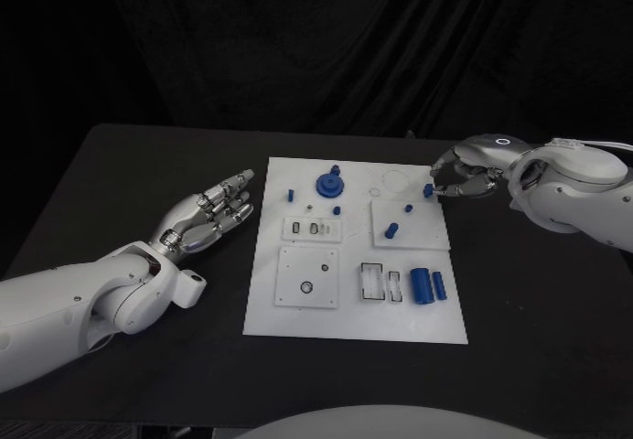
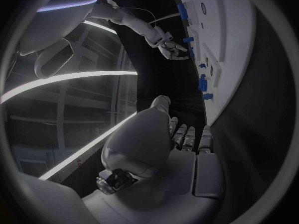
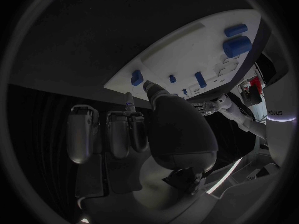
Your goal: Assemble the parts on the task board
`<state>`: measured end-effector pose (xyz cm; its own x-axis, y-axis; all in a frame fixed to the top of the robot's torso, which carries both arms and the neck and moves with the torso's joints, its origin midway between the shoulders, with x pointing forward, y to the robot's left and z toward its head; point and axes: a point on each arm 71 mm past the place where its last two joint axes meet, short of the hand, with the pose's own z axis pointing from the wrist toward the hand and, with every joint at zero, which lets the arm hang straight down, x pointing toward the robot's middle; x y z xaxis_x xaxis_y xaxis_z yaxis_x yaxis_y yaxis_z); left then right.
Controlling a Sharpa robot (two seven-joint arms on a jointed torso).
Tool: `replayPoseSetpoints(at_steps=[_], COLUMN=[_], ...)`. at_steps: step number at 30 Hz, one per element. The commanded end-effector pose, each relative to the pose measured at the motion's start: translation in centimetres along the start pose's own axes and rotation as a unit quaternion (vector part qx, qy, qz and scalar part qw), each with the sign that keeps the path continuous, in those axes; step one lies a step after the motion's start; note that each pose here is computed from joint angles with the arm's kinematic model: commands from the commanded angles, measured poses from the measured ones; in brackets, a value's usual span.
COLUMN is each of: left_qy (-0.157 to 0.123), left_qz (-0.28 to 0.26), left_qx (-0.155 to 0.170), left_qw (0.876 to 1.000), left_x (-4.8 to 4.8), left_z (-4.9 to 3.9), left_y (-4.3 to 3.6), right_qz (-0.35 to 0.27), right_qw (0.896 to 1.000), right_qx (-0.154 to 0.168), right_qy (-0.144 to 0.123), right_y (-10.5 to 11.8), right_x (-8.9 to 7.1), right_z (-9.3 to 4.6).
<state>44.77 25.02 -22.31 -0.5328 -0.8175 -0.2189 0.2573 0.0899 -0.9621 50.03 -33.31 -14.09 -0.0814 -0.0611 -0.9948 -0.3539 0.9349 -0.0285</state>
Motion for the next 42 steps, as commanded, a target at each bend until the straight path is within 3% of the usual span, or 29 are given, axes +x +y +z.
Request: replayPoseSetpoints(at_steps=[1,28,42], left_qy=[0.004,0.007,0.009], left_qz=[-0.006,-0.008,-0.01], left_qx=[0.08,0.079,0.078], left_qw=[0.997,0.997,0.997], left_x=[0.13,0.14,0.16], left_z=[-0.02,0.0,0.01], left_y=[-1.15,-1.09,-1.05], right_qz=[-0.003,-0.007,-0.007], right_qw=[1.0,1.0,1.0], right_qx=[0.01,0.022,0.013], right_qy=[-0.001,0.011,0.014], right_y=[-0.1,0.0,0.4], right_x=[0.3,1.3,1.8], right_z=[0.1,1.4,1.7])
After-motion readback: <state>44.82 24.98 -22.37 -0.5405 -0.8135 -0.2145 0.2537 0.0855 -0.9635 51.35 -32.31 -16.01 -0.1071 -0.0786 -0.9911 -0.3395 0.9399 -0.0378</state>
